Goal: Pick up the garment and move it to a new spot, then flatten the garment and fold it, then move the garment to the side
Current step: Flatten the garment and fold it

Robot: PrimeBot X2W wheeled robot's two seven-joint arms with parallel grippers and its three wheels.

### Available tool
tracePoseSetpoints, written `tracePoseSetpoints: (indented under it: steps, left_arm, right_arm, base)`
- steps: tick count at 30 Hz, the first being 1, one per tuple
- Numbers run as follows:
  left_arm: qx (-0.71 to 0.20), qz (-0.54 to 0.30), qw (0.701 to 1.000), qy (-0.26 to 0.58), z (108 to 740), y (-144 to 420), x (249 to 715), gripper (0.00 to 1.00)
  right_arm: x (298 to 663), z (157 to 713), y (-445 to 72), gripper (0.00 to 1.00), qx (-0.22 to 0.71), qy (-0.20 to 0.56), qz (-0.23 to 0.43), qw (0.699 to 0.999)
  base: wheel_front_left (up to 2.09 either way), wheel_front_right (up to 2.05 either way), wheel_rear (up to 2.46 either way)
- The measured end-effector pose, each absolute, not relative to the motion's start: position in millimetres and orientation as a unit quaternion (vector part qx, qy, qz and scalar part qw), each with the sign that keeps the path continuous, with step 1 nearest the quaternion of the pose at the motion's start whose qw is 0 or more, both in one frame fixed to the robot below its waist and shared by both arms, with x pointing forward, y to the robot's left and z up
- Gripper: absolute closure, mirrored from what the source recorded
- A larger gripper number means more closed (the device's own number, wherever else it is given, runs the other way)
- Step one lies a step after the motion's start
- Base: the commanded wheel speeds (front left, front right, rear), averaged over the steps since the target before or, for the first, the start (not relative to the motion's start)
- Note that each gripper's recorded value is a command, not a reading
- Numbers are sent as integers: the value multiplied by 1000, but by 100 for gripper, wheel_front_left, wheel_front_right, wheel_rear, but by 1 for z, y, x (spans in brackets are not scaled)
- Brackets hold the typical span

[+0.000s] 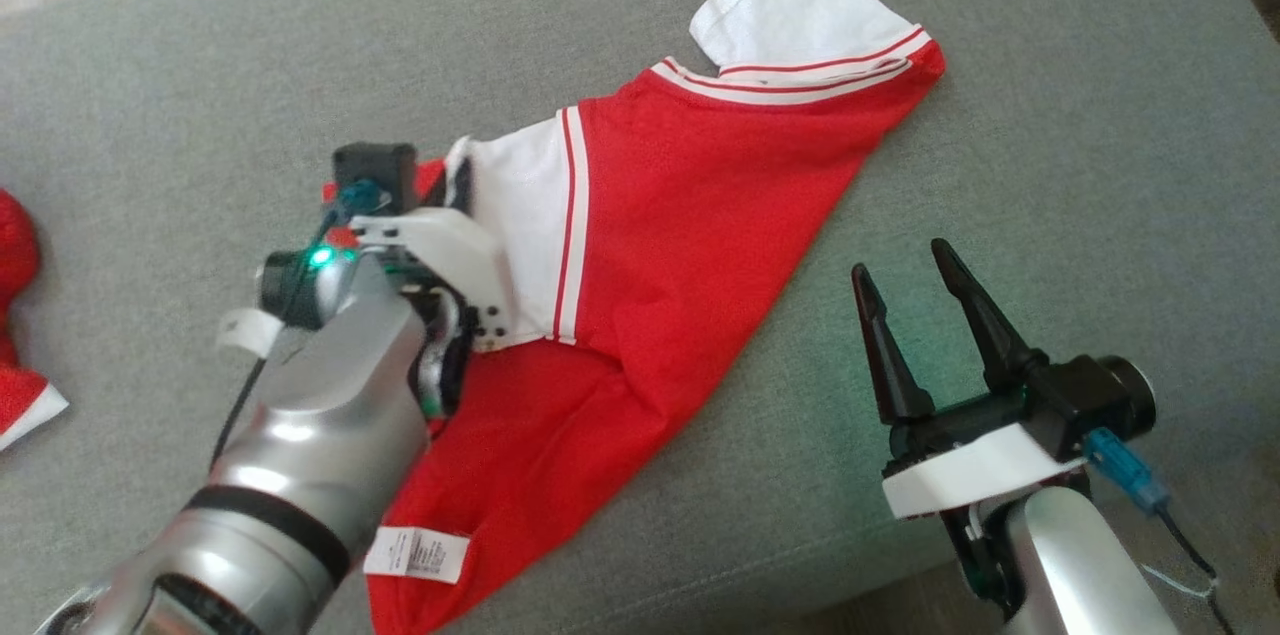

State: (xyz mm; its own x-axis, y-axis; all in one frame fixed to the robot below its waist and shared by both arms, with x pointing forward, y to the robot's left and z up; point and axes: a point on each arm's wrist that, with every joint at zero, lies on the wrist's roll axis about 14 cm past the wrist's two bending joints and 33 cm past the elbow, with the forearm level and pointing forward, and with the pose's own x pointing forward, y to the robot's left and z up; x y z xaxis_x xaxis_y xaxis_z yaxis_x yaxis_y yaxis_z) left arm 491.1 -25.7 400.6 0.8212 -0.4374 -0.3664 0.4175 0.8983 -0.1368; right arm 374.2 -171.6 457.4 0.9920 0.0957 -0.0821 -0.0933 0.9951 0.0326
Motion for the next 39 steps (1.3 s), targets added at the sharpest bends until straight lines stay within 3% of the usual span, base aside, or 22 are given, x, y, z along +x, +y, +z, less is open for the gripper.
tracePoseSetpoints:
  steps: [4,8,17,18,19,25,29,39]
  left_arm:
    - [-49,-273,947,161,431,-58,483,100]
    - [-75,-366,920,116,471,-116,452,100]
    - [-80,-564,815,108,507,-211,341,100]
    - [-90,-595,792,103,515,-223,317,72]
    - [-97,-607,782,99,519,-228,307,0]
    - [-157,-637,746,112,539,-246,275,0]
    - [-151,-620,762,110,536,-245,282,0]
    - [23,-445,889,109,468,-170,409,0]
  right_arm:
    - [373,462,-172,0,17,34,47,998]
    - [369,468,-173,0,18,27,43,999]
    - [347,476,-200,0,24,18,-5,1000]
    - [341,478,-208,0,27,17,-20,999]
    - [338,478,-211,0,29,17,-27,999]
    - [315,471,-226,0,40,29,-63,997]
    - [311,470,-229,0,42,30,-70,996]
    - [325,470,-219,0,41,28,-48,998]
  base:
    - [0,0,0]
    - [0,0,0]
    - [0,0,0]
    - [0,0,0]
    - [0,0,0]
    - [0,0,0]
    - [0,0,0]
    - [0,0,0]
